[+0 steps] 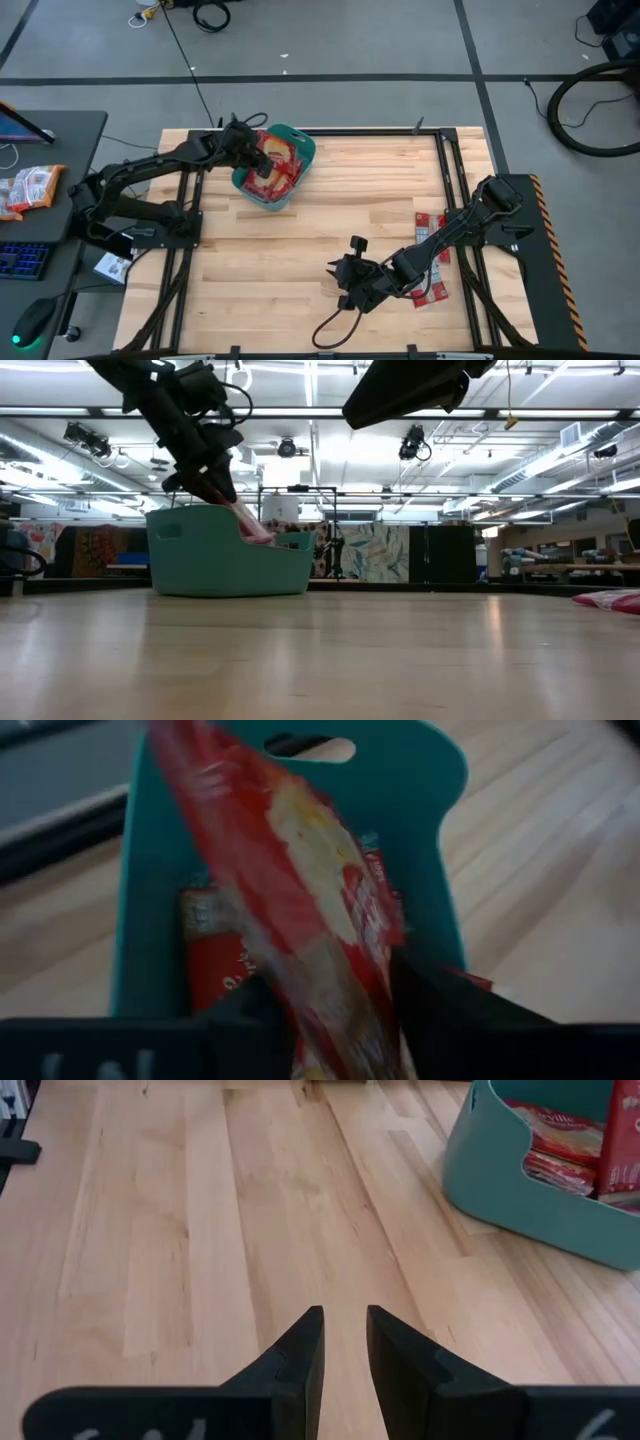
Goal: Sort popcorn bags into baskets
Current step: Put the popcorn bag into the green bin
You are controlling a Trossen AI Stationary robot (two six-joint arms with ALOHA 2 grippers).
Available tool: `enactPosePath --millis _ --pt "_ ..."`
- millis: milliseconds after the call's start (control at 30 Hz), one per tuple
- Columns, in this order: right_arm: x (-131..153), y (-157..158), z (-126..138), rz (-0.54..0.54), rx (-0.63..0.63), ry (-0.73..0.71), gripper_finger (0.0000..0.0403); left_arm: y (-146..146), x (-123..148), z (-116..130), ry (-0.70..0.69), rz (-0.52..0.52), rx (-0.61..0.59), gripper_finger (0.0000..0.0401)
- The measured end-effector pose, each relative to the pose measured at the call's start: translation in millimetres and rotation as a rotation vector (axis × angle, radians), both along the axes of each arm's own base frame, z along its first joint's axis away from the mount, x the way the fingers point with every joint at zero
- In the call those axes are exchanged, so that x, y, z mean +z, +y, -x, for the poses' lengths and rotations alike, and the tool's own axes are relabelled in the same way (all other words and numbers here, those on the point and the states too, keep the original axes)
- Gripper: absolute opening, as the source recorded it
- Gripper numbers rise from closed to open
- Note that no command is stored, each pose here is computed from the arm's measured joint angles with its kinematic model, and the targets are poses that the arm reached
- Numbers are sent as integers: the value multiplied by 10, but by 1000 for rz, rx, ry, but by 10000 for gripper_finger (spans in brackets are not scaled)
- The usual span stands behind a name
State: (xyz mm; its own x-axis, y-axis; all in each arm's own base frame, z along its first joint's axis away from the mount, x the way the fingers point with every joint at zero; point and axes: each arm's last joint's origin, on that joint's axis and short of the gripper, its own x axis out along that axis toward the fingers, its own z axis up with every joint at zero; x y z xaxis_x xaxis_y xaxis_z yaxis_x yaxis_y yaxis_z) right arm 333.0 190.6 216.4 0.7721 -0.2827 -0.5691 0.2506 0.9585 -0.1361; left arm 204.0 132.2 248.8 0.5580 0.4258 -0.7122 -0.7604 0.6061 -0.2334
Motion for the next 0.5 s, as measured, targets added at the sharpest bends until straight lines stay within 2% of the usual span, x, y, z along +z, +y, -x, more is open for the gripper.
enactPosePath --millis 167,267,333,400,500 --pt "0 0 0 0 0 0 84 32 137 13 115 -140 -7 204" --pt "0 0 0 0 0 0 84 22 242 -2 174 -227 1 219" --pt "0 0 0 3 2 1 84 -18 287 -35 200 -272 -33 221" --pt "-1 0 1 8 6 4 84 -80 324 -85 203 -300 -115 221" --pt "-11 2 8 2 27 26 84 -241 322 -173 138 -239 -365 217"
